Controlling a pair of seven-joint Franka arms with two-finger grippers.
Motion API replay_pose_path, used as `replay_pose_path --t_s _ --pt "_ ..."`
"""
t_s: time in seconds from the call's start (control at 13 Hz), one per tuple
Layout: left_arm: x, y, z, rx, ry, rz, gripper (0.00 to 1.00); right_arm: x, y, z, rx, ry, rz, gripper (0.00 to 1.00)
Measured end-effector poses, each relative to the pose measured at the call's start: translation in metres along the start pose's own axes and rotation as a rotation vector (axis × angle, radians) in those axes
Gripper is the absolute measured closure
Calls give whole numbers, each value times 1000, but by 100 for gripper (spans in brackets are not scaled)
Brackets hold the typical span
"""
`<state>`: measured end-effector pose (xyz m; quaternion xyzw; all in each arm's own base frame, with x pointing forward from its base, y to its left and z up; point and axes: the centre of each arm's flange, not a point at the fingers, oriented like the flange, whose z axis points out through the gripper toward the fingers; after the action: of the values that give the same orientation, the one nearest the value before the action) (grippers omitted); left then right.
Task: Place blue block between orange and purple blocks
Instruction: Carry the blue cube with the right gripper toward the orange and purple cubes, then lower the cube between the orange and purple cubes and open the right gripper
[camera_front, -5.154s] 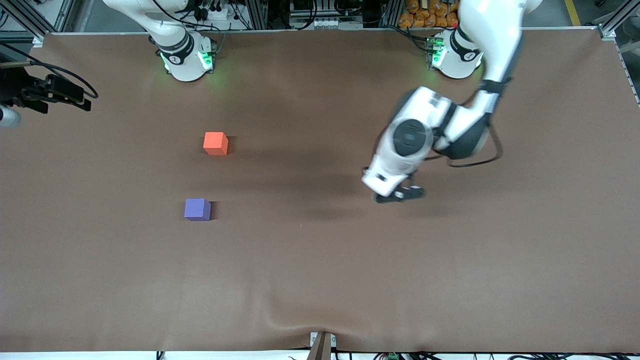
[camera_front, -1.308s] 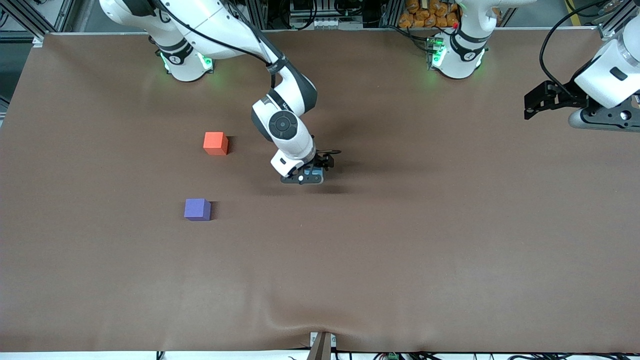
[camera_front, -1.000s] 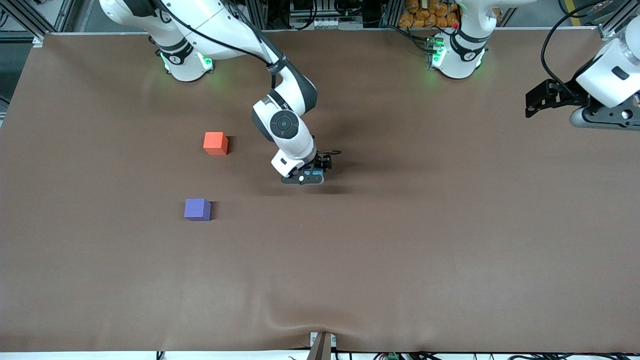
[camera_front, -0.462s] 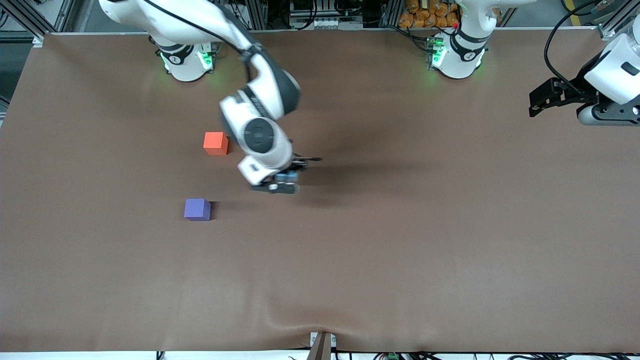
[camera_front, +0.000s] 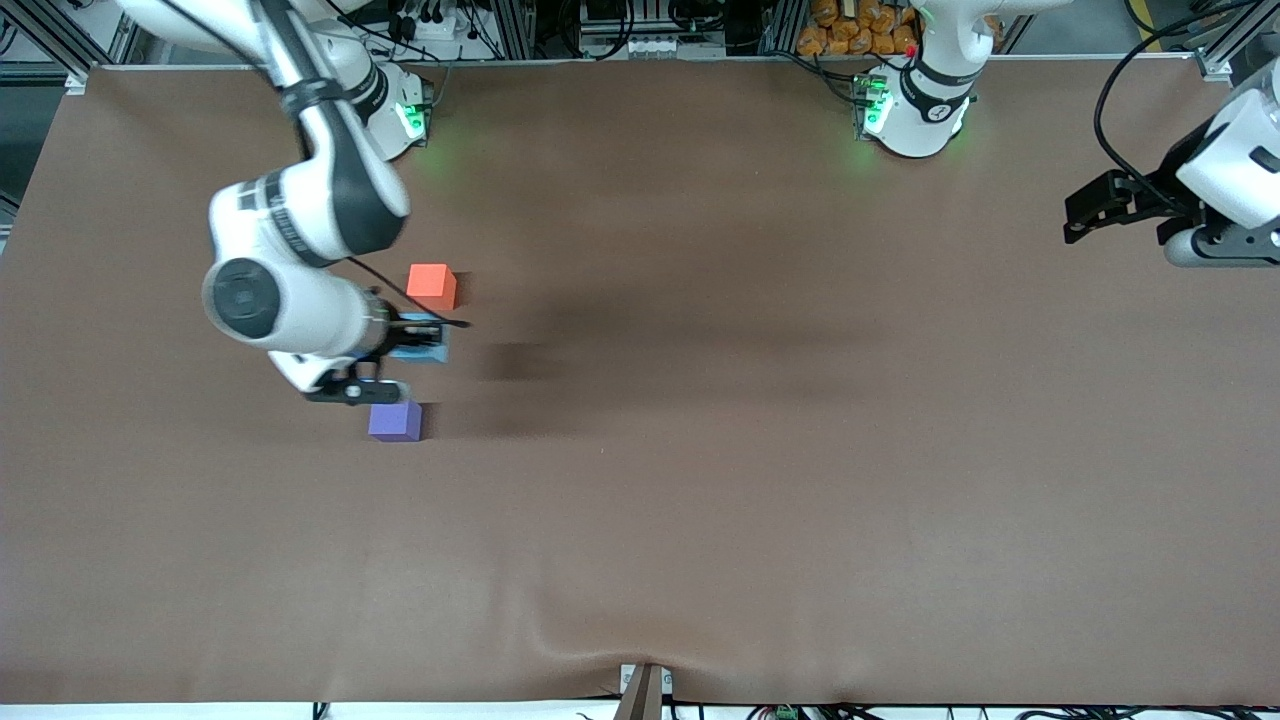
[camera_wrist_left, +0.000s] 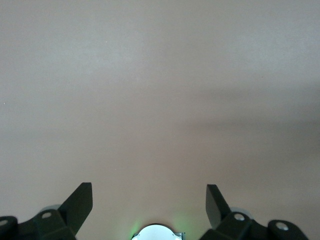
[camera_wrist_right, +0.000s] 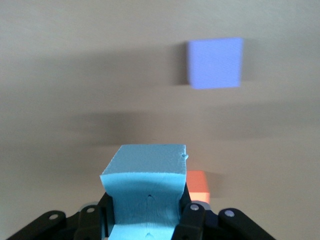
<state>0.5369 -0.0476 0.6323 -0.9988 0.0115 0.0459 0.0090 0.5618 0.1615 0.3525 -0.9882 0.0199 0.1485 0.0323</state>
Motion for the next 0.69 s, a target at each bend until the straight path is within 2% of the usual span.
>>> replay_pose_path --t_s 0.23,0.46,0.69 --pt "1 -6 0 -1 1 -11 0 -2 19 32 2 3 20 49" --pt "1 -4 -1 -1 6 -8 0 -2 27 60 10 65 32 49" --pt "0 -1 -3 -1 10 -2 0 -6 33 86 9 96 21 49"
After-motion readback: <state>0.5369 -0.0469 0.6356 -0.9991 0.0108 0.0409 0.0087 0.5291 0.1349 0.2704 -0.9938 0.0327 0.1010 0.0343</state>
